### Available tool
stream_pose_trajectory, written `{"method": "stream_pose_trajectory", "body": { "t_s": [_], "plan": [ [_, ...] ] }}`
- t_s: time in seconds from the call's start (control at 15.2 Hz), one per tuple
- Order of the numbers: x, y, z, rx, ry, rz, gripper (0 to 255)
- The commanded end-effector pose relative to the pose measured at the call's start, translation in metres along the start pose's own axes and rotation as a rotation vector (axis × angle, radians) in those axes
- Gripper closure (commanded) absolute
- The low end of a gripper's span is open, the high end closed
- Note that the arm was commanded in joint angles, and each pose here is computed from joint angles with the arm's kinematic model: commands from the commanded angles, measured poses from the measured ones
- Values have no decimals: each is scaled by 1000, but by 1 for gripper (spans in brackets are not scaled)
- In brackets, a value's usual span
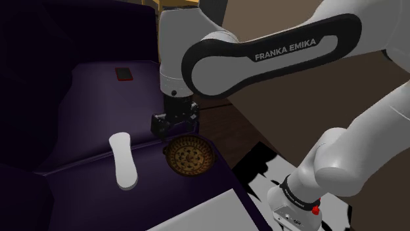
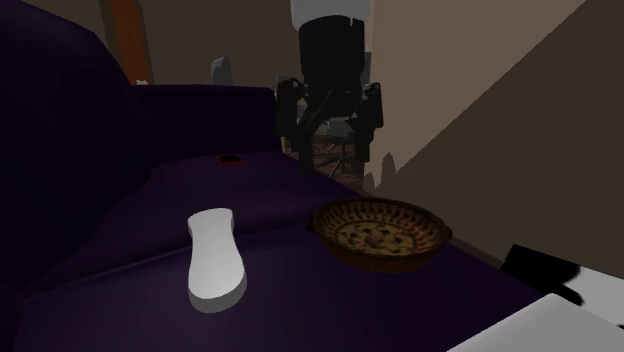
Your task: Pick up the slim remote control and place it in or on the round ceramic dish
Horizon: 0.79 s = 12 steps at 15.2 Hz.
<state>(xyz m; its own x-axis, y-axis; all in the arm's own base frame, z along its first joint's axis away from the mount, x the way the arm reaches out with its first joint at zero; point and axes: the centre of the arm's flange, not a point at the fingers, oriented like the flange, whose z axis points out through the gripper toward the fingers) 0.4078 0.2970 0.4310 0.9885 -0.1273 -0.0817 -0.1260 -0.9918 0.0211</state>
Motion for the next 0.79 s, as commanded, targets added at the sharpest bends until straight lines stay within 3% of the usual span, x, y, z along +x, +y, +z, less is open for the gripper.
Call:
{"method": "stream_pose_trajectory", "body": {
  "t_s": [0.0, 0.73],
  "plan": [
    [6, -27, 8, -4, 13, 19, 0],
    [67, -152, 48, -34, 82, 113, 0]
  ]
}}
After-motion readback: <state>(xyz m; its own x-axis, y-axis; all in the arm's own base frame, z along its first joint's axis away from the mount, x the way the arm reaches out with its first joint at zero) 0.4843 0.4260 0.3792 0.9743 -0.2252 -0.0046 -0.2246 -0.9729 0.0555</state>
